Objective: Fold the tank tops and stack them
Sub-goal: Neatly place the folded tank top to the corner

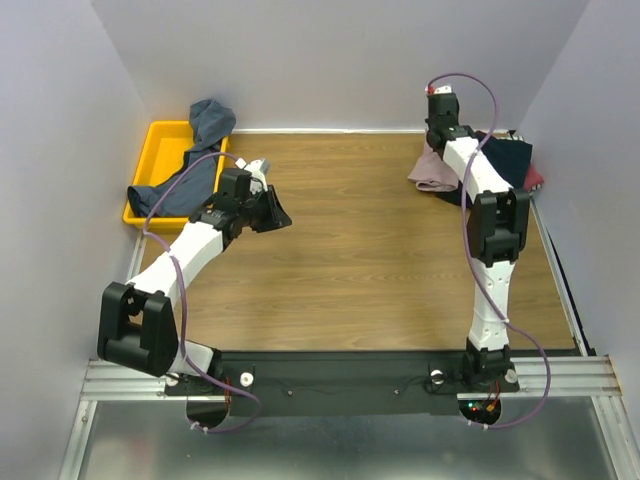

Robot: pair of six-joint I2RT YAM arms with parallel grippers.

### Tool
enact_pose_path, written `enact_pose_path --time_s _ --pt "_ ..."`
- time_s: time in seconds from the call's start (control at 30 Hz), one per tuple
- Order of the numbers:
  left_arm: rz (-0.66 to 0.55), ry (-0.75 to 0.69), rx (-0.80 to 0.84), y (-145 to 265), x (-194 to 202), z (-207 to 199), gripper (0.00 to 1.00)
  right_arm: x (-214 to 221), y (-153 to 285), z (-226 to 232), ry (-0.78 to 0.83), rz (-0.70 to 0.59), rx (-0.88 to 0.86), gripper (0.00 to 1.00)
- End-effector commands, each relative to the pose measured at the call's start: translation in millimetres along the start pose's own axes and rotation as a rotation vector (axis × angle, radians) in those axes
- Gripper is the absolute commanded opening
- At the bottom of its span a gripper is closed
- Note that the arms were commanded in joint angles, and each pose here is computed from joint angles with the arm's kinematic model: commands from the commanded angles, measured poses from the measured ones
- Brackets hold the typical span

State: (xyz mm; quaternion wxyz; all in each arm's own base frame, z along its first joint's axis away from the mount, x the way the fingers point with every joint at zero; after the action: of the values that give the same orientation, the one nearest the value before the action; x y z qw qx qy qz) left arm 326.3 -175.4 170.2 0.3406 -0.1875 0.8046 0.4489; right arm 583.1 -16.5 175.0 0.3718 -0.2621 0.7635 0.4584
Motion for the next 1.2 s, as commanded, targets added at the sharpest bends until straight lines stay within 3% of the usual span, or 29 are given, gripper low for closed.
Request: enact_pose_path --time_s 0.0,0.57,0.83,1.17 --pt "-0.013 -0.020 0.026 -1 -2 -1 0.26 -42 9 -30 -0.048 -0.094 0.066 0.01" --pt "0.015 -0.007 0.062 -7 6 -4 0.26 -51 -4 -78 -0.179 -0.094 0.086 0.01" --pt "0.025 -0.004 0.068 -9 9 -3 0.26 -29 -21 -125 -0.276 -0.039 0.133 0.01" --pt "0.022 -0.001 0.076 -9 10 -4 0.26 14 -44 -136 -0.335 0.056 0.152 0.02"
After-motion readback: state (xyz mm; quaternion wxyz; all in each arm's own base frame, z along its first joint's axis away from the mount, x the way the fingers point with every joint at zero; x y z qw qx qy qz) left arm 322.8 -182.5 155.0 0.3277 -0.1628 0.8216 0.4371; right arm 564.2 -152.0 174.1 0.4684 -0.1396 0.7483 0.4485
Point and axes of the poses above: each gripper's point midway between its finger pads, its own y axis back along the fingers, its own z axis along the line the jaws close on, x = y × z, the point moved 2 cm from there along y, back along the fingers, and after that the axes turned 14 degrees about -y, right-handed, at the moved point
